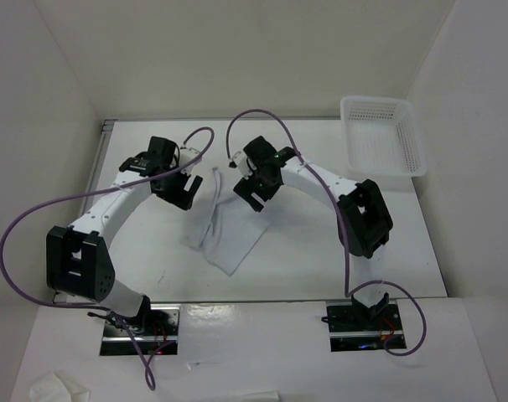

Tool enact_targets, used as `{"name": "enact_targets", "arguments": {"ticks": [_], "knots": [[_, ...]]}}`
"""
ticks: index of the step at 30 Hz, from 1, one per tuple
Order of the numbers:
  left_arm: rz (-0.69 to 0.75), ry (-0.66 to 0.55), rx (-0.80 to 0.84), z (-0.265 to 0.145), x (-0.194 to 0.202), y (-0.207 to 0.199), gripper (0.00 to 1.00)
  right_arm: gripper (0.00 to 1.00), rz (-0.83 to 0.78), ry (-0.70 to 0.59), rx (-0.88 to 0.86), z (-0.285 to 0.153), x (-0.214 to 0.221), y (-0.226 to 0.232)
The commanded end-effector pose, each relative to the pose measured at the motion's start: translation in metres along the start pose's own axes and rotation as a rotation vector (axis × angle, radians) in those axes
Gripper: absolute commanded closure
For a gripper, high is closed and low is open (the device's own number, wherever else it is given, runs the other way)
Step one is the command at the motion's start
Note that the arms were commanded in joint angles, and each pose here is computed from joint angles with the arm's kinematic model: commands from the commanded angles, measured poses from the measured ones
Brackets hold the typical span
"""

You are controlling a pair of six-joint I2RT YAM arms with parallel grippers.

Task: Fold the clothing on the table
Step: Flatten the skirt out

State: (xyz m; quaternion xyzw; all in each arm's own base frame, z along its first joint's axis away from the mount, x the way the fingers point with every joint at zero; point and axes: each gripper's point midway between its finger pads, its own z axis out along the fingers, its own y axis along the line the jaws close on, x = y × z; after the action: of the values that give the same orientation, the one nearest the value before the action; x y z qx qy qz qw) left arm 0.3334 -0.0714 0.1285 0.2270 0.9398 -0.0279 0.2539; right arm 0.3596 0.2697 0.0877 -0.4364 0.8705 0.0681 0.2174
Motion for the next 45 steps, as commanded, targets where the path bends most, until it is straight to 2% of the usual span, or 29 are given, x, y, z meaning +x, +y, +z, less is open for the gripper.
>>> {"name": "enact_targets", "arguments": {"ticks": [1, 10, 12, 16, 20, 21, 23, 24, 27, 29, 34, 37, 40, 41, 42, 44, 45], "knots": [[-0.055, 0.008, 0.063, 0.0, 0.002, -0.003, 0.08, 0.12, -0.007, 0.065, 0.046, 0.009, 0.025, -0.009], [-0.139, -0.028, 0.034, -0.017, -0.001, 0.027, 0.08, 0.13, -0.008, 0.113, 0.08, 0.026, 0.051, -0.011], [-0.139, -0.023, 0.042, -0.018, 0.002, 0.028, 0.08, 0.16, -0.008, 0.138, 0.072, 0.032, 0.06, -0.009], [-0.153, -0.037, 0.049, -0.021, 0.001, 0.031, 0.08, 0.27, -0.007, 0.164, 0.055, 0.045, 0.067, -0.006], [-0.161, -0.036, 0.039, -0.025, 0.007, 0.035, 0.08, 0.48, -0.016, 0.207, 0.042, 0.056, 0.079, -0.003], [-0.152, -0.036, 0.039, -0.025, 0.007, 0.036, 0.08, 0.59, -0.016, 0.207, 0.042, 0.056, 0.079, -0.003], [-0.16, -0.045, 0.031, -0.028, 0.007, 0.039, 0.08, 0.69, -0.017, 0.206, 0.055, 0.059, 0.076, -0.007], [-0.152, -0.036, 0.033, -0.027, 0.01, 0.038, 0.08, 0.81, -0.018, 0.213, 0.064, 0.064, 0.078, -0.008], [-0.168, -0.036, 0.024, -0.03, 0.013, 0.043, 0.08, 0.96, -0.021, 0.212, 0.098, 0.067, 0.072, -0.016], [-0.165, -0.045, 0.016, -0.033, 0.013, 0.046, 0.08, 1.0, -0.042, 0.207, 0.145, 0.071, 0.064, -0.028], [-0.172, -0.044, 0.006, -0.037, 0.017, 0.051, 0.08, 1.0, -0.079, 0.135, 0.324, 0.067, 0.023, -0.071], [-0.181, -0.036, 0.005, -0.038, 0.02, 0.052, 0.08, 1.0, -0.098, 0.104, 0.498, 0.062, -0.001, -0.11], [-0.181, -0.036, 0.005, -0.038, 0.02, 0.052, 0.08, 1.0, -0.078, 0.018, 0.707, 0.049, -0.037, -0.146], [-0.181, -0.036, 0.005, -0.038, 0.02, 0.052, 0.08, 0.97, -0.042, -0.043, 0.789, 0.041, -0.057, -0.16], [-0.183, -0.027, 0.008, -0.038, 0.022, 0.051, 0.08, 0.7, -0.008, -0.082, 0.82, 0.036, -0.067, -0.165], [-0.183, -0.027, 0.008, -0.038, 0.022, 0.051, 0.08, 0.33, 0.071, -0.159, 0.839, 0.023, -0.093, -0.176], [-0.191, -0.027, 0.004, -0.039, 0.023, 0.054, 0.08, 0.27, 0.141, -0.212, 0.825, 0.016, -0.103, -0.174]]}}
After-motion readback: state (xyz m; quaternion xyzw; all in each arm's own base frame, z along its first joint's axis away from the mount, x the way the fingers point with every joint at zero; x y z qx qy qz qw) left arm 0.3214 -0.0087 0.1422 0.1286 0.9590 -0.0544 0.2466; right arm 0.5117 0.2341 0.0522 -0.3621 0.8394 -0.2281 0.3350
